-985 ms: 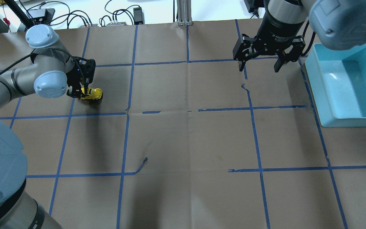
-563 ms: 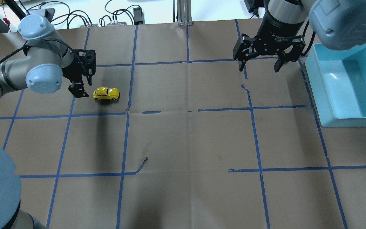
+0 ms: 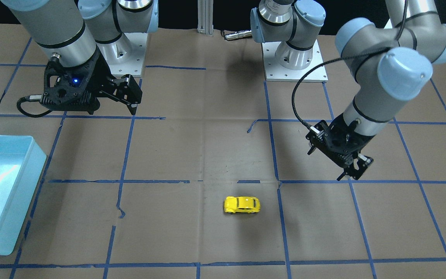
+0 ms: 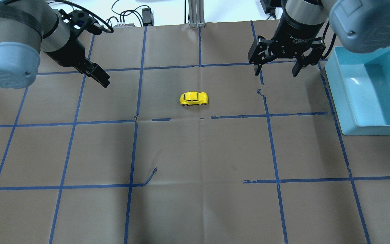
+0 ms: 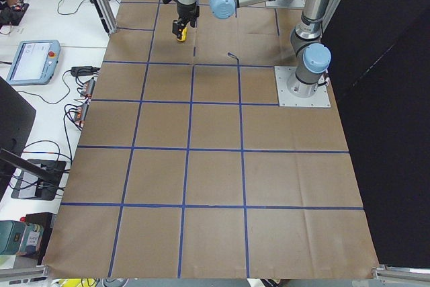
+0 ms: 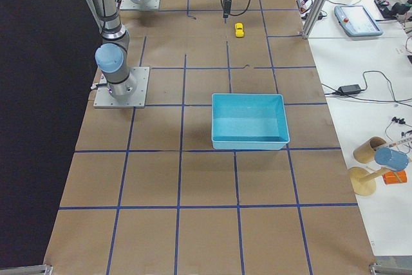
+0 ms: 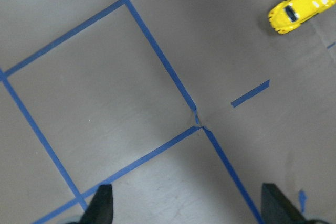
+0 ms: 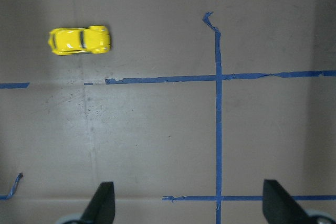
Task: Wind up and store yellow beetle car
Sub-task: 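Release the car with the left gripper and lift away while it rolls forward, then lower the right gripper onto the rolled car and grasp it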
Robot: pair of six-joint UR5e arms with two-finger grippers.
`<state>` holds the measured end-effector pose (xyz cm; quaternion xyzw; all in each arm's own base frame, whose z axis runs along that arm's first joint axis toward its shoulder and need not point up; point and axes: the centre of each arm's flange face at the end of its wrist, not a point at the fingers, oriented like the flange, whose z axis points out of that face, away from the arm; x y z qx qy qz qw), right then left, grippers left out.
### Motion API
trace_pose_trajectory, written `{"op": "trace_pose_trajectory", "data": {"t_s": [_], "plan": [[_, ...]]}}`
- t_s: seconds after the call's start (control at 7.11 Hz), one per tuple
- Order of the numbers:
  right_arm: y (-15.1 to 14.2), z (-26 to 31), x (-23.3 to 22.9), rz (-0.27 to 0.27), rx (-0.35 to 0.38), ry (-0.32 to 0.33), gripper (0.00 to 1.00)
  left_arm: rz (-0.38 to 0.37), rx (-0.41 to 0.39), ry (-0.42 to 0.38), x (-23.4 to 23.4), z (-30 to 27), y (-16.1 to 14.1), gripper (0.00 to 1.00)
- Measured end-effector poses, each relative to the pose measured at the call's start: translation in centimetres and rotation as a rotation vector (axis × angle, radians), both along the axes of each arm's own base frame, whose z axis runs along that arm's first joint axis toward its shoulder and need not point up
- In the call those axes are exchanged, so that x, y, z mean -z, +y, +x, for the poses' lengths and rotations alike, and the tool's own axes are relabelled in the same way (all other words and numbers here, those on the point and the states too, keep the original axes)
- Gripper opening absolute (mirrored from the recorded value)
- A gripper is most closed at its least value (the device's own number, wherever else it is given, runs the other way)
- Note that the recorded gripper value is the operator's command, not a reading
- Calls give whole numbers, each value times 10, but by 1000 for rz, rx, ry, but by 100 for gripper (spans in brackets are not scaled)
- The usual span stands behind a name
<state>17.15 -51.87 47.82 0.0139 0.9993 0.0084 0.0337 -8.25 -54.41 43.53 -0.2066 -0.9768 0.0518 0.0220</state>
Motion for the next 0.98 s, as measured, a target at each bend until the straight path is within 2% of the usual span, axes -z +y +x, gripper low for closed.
{"op": "trace_pose_trajectory", "data": {"t_s": [0.14,0.28,0.42,0.56,0.84,0.98], "plan": [[-1,-1,1,-2,-46,0,100,33,-143,10,-23,-10,9,98],[-2,-2,3,-6,-137,-1,100,67,-208,6,-38,-23,18,98],[-3,-4,6,-13,-251,0,100,81,-239,-2,-48,-34,26,98],[-4,-5,8,-24,-398,2,100,81,-251,-5,-56,-39,35,98],[-7,-9,18,-33,-795,-6,100,87,-257,-8,-63,-41,44,99],[-16,-19,33,-24,-929,-20,100,90,-257,-8,-62,-41,45,99]]}}
